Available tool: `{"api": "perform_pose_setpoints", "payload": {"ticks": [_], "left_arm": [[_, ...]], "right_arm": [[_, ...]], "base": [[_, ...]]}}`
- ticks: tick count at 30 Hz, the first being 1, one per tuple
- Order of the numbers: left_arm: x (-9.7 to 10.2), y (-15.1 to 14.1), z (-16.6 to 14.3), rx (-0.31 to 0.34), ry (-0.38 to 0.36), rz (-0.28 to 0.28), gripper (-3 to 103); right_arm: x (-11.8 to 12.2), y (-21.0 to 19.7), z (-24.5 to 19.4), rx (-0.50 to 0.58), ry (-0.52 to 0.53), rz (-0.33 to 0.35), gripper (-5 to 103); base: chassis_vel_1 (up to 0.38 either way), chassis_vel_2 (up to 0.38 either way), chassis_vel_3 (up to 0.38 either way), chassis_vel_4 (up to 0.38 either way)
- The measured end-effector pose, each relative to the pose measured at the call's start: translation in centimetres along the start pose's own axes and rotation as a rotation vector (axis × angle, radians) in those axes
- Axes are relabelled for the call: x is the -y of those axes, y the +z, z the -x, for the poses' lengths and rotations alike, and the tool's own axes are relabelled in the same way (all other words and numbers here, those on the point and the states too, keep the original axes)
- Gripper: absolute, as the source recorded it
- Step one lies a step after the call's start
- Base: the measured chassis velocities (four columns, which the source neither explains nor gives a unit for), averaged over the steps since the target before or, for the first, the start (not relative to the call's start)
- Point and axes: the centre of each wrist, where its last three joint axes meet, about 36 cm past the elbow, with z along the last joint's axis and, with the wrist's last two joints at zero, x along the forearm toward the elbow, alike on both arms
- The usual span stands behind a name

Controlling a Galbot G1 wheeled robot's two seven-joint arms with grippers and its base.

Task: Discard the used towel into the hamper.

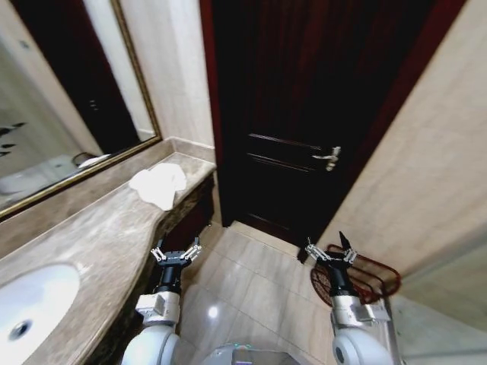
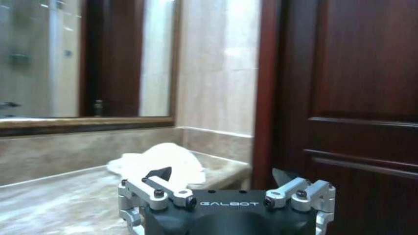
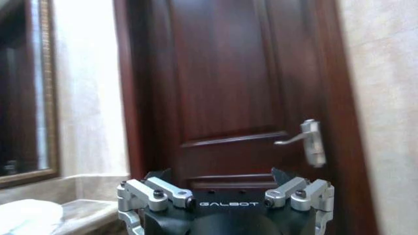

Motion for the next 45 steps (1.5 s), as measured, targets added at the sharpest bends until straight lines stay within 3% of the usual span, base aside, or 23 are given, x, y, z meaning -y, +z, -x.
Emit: {"api": "perform_pose_setpoints", "payload": {"ticks": [18, 45], "left_arm": [[-0.2, 0.8, 0.0, 0.034, -0.007, 0.069, 100], [0.2, 1.0, -0.1, 0.033, 0.003, 0.052, 100]], "right_arm": [[0.3, 0.1, 0.0, 0.026, -0.021, 0.0, 100], [0.4, 0.2, -0.4, 0.031, -0.025, -0.021, 100]], "base": [[0.071, 0.075, 0.073, 0.074], [-0.038, 0.034, 0.037, -0.036]]}}
